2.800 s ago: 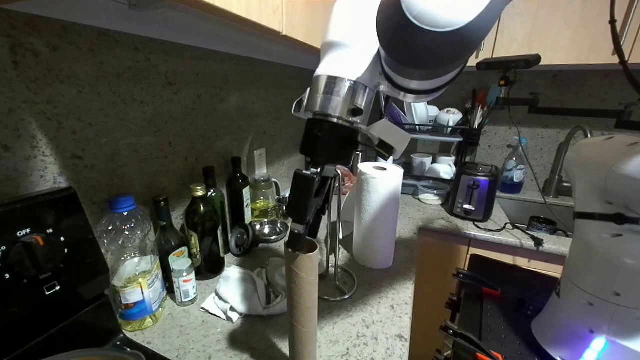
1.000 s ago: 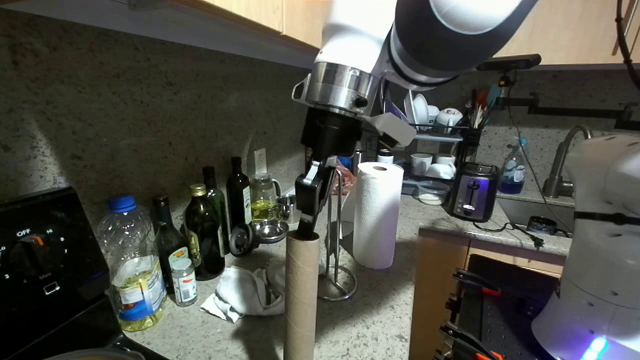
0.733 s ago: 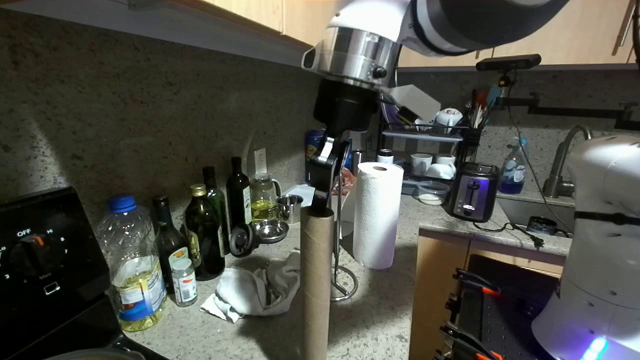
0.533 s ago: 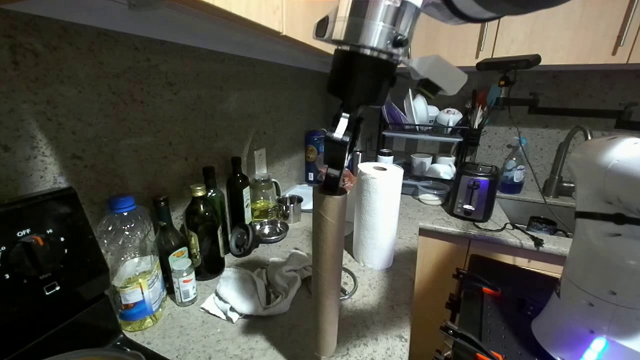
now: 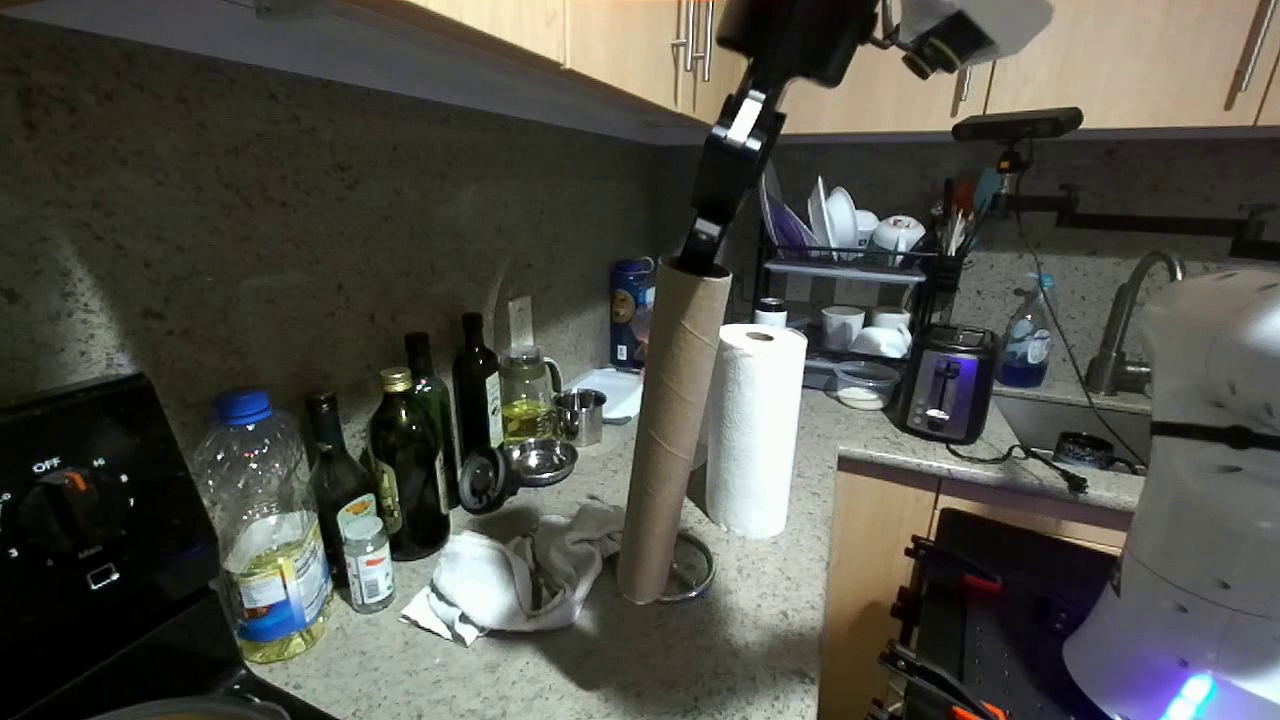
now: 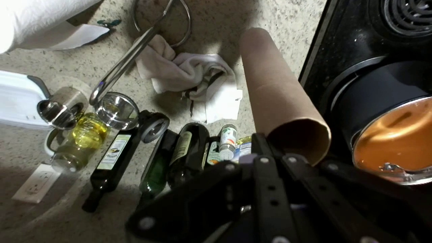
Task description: Replace the paper towel roll with the core on the stand
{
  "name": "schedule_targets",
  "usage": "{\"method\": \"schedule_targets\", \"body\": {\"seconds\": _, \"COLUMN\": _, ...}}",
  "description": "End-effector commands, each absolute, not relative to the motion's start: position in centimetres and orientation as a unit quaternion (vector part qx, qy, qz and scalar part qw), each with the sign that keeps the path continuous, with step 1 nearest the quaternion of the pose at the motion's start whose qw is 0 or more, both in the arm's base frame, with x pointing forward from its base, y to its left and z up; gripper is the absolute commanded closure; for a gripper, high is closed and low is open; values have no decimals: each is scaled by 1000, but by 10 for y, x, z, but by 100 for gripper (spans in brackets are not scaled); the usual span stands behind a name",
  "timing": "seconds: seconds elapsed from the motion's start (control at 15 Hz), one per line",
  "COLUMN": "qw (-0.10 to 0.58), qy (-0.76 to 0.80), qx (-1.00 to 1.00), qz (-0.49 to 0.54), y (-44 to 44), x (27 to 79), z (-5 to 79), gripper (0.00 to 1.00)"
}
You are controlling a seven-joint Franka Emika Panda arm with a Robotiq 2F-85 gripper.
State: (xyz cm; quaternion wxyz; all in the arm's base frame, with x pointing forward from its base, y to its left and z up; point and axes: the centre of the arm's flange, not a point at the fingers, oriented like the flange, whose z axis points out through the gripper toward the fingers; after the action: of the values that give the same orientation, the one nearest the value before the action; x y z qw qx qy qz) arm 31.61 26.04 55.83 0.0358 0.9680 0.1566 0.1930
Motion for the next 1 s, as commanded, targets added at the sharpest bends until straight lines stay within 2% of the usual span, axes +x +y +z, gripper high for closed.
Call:
{"method": "schedule_targets", "body": {"seconds": 0.0, "qw": 57, "qy": 132, "qx": 963, "qz": 229, "y": 255, "x": 293, "z": 588, "gripper": 100}}
{"method": "schedule_targets", "body": {"seconds": 0.93, "qw": 126, "qy": 25, "qx": 930, "qz": 344, "y": 235, "x": 244, "z": 651, "gripper": 100}}
